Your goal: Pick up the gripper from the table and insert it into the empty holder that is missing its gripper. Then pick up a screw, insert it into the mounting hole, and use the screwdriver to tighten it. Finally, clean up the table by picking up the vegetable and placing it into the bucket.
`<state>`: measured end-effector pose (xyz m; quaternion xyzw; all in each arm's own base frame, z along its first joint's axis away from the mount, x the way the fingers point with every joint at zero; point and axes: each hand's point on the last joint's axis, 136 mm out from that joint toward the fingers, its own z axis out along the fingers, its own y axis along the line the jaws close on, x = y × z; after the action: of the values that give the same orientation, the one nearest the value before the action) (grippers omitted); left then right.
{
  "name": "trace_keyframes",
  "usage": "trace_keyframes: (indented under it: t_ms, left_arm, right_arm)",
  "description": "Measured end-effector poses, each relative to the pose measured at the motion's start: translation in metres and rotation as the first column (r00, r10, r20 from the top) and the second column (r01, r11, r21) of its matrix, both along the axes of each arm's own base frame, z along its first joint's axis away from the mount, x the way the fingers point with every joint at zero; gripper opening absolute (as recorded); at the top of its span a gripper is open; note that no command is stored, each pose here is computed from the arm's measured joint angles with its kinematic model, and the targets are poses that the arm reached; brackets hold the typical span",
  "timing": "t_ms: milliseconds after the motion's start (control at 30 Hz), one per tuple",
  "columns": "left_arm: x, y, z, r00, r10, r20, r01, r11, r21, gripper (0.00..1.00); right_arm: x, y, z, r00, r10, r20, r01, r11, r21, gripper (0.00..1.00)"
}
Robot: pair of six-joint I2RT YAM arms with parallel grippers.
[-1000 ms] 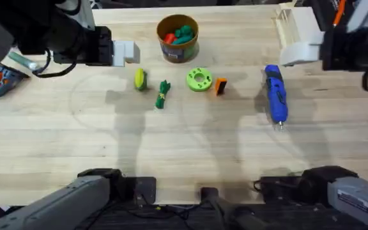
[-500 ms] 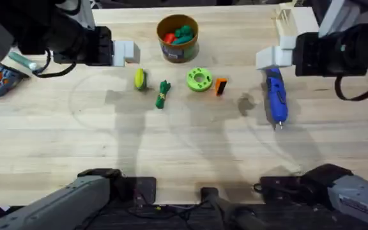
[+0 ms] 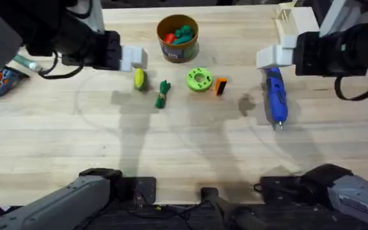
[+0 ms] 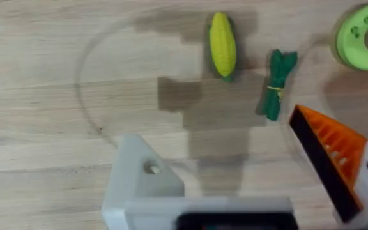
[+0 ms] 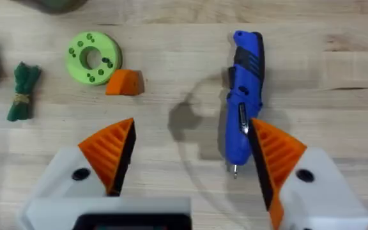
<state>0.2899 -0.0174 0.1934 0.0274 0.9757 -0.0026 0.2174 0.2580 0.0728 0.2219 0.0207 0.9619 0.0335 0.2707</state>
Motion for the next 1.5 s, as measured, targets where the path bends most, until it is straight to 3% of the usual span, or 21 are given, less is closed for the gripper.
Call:
trace_keyframes:
  t_ms: [300,467,800,1500]
  left_arm:
    - [-0.02,-0.018,-0.008,0.996,-0.036,-0.082,0.035,0.999,-0.012,0.985]
    - [-0.024,-0.027,-0.01,0.994,-0.048,-0.098,0.042,0.997,-0.06,0.986]
    - [-0.036,-0.052,-0.038,0.979,-0.131,-0.153,0.118,0.989,-0.093,0.985]
    - [-0.013,-0.087,-0.132,0.905,-0.193,-0.379,0.177,0.981,-0.076,0.987]
  right_arm:
    - [0.0,0.0,0.0,1.0,0.0,0.0,0.0,1.0,0.0,0.991]
    - [0.0,0.0,0.0,1.0,0.0,0.0,0.0,1.0,0.0,0.99]
    - [0.0,0.0,0.0,1.0,-0.001,0.0,0.001,1.0,0.0,0.991]
    - [0.0,0.0,0.0,1.0,-0.003,0.0,0.003,1.0,0.001,0.992]
